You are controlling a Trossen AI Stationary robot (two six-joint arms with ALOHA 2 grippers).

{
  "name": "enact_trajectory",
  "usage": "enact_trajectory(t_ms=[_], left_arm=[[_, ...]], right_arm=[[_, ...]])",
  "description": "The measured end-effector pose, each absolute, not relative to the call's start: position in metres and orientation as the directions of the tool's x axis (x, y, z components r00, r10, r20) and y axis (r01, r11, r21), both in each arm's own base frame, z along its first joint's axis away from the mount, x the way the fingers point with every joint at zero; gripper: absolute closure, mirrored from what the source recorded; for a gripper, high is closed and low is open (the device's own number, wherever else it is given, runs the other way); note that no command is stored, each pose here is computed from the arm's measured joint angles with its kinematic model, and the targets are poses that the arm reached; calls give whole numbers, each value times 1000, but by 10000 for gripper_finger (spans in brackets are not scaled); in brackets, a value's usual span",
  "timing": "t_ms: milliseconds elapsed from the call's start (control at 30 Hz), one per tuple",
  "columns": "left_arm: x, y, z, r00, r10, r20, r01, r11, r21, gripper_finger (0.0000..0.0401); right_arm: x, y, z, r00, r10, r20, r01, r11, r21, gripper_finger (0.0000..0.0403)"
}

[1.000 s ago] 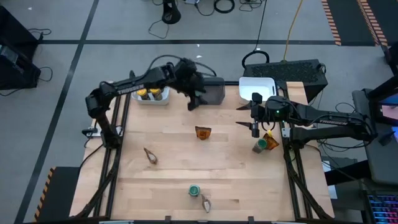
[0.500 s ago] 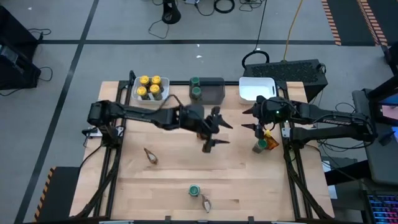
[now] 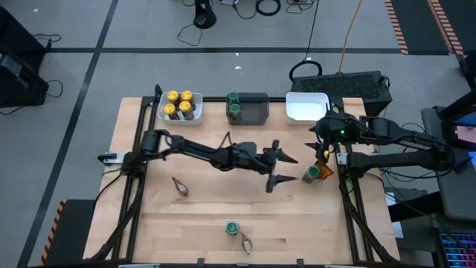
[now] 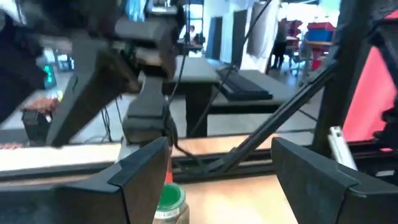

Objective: Sort spices by type
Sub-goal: Put the top green seasoning bottle into the black bin

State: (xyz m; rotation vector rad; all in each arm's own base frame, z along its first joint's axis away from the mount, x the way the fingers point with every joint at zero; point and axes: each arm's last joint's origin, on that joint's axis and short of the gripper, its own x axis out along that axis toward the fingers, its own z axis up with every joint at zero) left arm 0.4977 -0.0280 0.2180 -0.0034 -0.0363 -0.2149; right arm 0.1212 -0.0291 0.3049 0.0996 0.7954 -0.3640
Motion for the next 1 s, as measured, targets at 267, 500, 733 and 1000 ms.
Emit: enact_trajectory(t_ms=[267, 500, 733, 1000], left_arm=[[553, -37, 196, 988, -148, -32, 148, 989, -16, 114], [569, -47, 165, 986, -129, -104, 128, 992, -17, 114], [571, -46, 155, 991, -82, -103, 90, 993, 76, 114], [572, -46, 146, 990, -88, -113, 98, 992, 85, 114]], right_arm=[[117, -32, 303, 570, -389, -724, 401, 901, -167, 140], [118, -34, 305, 557, -464, -689, 417, 873, -251, 140], [120, -35, 307, 572, -483, -663, 403, 869, -286, 140], [121, -35, 308, 579, -484, -657, 400, 870, -288, 140]])
